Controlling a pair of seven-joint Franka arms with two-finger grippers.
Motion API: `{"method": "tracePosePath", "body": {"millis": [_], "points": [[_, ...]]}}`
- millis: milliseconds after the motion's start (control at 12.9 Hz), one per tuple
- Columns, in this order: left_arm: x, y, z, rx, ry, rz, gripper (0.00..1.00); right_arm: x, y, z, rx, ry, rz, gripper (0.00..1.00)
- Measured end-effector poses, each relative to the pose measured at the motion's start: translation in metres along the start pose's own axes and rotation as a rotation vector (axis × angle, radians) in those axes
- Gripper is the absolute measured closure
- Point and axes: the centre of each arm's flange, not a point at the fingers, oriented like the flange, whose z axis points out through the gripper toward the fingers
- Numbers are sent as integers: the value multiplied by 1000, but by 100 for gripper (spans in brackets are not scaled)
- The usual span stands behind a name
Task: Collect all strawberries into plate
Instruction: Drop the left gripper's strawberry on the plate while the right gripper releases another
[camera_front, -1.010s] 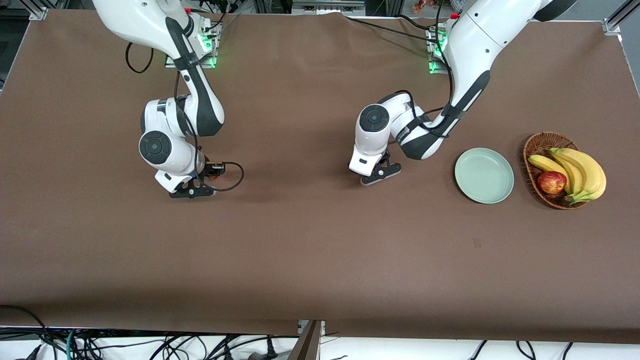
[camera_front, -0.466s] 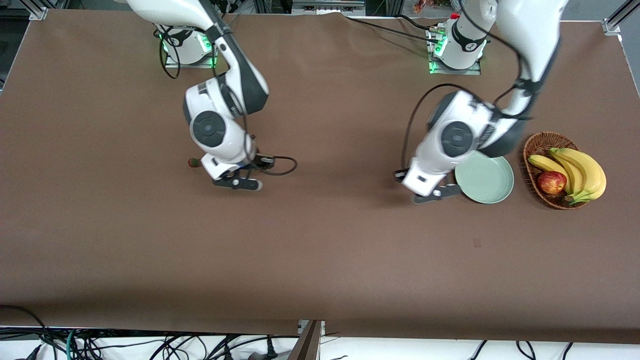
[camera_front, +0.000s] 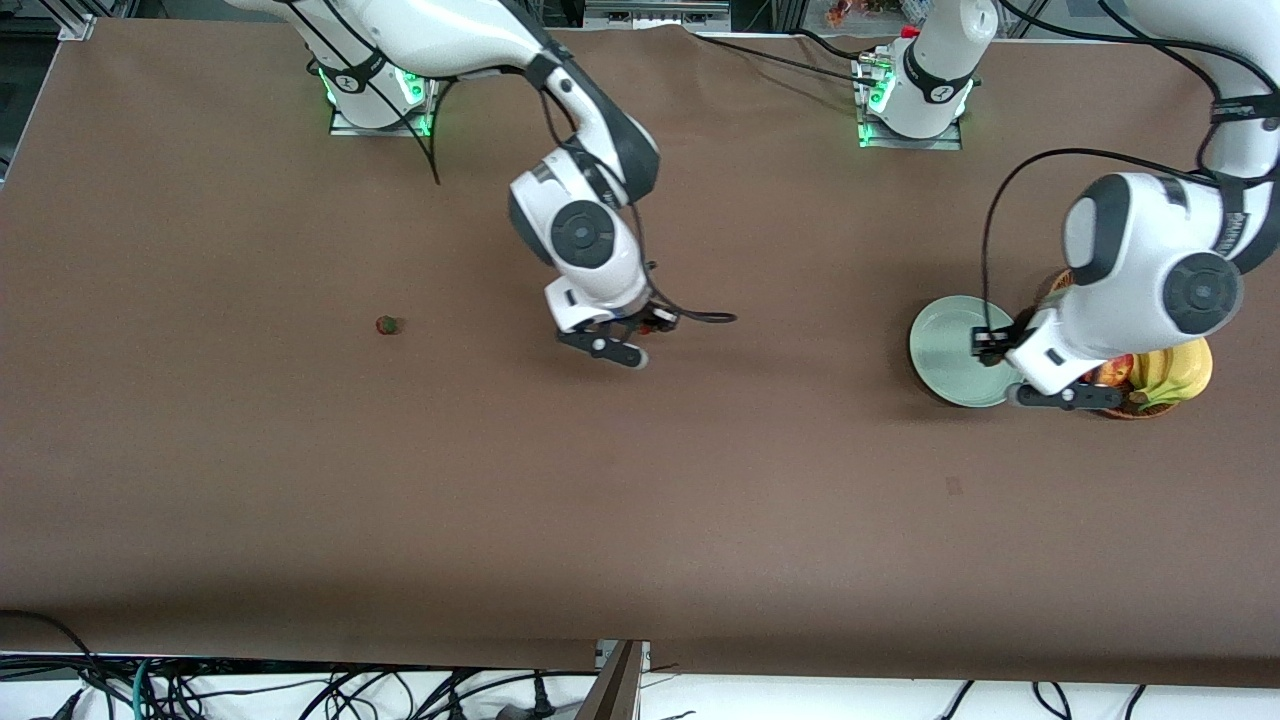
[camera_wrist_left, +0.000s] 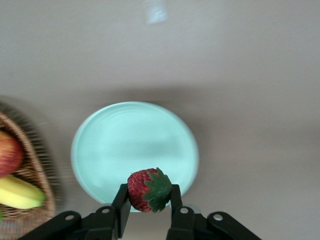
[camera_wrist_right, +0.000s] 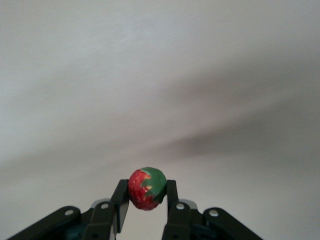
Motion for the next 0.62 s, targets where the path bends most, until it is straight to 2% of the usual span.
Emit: {"method": "tracePosePath", "body": {"millis": [155, 311, 466, 621], "points": [[-8, -42, 28, 12, 29, 56, 64, -31, -26, 35, 95, 40, 65, 66], [-20, -67, 67, 30, 69, 77, 64, -62, -40, 65, 161, 56, 119, 66], [-28, -67, 101, 39, 75, 86, 64, -78, -47, 80, 200, 61, 150, 65], [-28, -64, 115, 44, 74, 93, 64, -80, -49, 80, 208, 62, 154, 62]]}}
